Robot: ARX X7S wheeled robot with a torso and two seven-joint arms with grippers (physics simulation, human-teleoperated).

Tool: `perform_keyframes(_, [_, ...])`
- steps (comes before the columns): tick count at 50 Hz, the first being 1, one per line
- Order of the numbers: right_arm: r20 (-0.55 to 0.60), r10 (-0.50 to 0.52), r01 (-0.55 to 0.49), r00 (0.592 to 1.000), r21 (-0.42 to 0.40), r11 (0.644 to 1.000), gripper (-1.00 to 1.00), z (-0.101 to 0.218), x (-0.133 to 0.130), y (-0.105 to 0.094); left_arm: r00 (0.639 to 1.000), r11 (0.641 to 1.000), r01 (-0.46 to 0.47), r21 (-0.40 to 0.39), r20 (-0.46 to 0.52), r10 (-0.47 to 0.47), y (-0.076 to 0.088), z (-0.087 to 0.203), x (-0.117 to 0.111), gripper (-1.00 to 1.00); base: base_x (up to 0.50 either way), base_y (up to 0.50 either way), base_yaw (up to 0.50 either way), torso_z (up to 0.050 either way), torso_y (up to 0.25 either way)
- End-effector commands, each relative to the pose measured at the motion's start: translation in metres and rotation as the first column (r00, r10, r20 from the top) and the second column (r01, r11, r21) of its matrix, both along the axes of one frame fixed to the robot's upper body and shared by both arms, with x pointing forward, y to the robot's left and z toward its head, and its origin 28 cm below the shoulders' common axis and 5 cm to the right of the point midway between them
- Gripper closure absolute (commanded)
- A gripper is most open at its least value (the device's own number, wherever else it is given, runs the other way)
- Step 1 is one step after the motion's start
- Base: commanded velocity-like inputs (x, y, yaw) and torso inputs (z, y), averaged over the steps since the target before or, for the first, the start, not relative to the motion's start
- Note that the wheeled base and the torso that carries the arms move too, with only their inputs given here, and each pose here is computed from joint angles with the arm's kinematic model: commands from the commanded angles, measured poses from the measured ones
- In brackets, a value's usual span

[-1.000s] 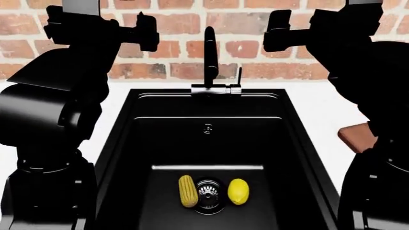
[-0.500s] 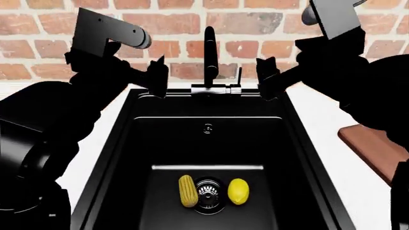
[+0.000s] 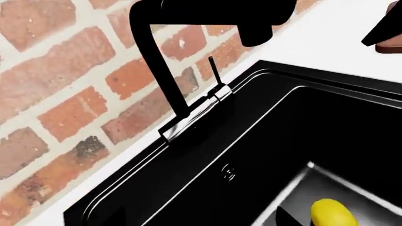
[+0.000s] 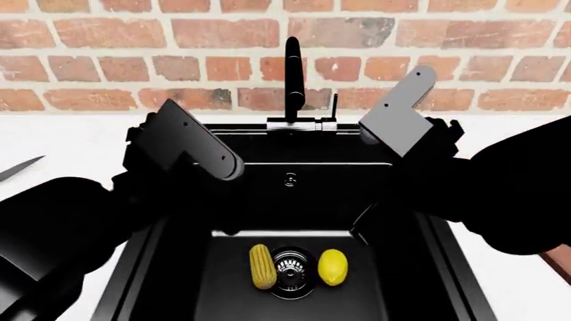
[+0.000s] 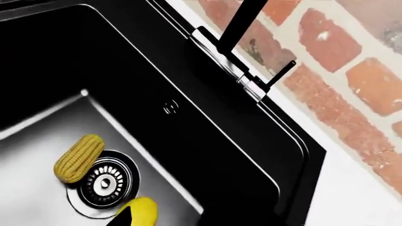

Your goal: Pick the vegetables from the sink and place them on the cutting board.

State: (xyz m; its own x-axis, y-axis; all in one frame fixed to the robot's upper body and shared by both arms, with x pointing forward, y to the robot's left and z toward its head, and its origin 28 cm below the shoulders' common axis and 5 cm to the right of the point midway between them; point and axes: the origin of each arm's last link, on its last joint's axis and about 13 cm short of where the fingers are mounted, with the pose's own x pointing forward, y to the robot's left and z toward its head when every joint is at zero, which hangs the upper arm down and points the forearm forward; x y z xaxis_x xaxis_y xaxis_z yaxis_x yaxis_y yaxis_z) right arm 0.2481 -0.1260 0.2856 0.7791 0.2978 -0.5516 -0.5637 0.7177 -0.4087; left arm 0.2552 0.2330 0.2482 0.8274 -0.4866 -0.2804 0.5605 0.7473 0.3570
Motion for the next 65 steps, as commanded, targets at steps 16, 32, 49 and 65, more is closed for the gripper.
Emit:
perform_keyframes(16, [-0.186, 0.025, -0.012, 0.982, 0.071, 0.997, -1.0, -0.043, 0.042, 0.028, 0.999, 0.999, 0.035, 0.029, -0.024, -0.034, -0.006, -0.012, 0.0, -1.0, 0.0, 0.0, 0.0, 0.0, 0.0])
perform_keyframes(32, [-0.311, -0.072, 0.119, 0.948, 0.134, 0.984, -1.0, -0.085, 0.062, 0.022, 0.999, 0.999, 0.027, 0.035, -0.019, -0.027, -0.007, -0.014, 0.003, -1.0, 0.0, 0.0, 0.0, 0.0, 0.0])
perform_keyframes(49, [-0.382, -0.094, 0.154, 0.919, 0.129, 0.98, -1.0, -0.106, 0.07, 0.026, 0.999, 0.999, 0.005, 0.041, -0.038, -0.003, -0.007, -0.022, 0.007, -1.0, 0.0, 0.0, 0.0, 0.0, 0.0])
perform_keyframes(65, [-0.446, -0.113, 0.191, 0.888, 0.134, 0.972, -1.0, -0.135, 0.083, 0.026, 0.999, 0.999, 0.007, 0.034, -0.039, -0.006, -0.008, -0.023, 0.009, -1.0, 0.0, 0.0, 0.0, 0.0, 0.0])
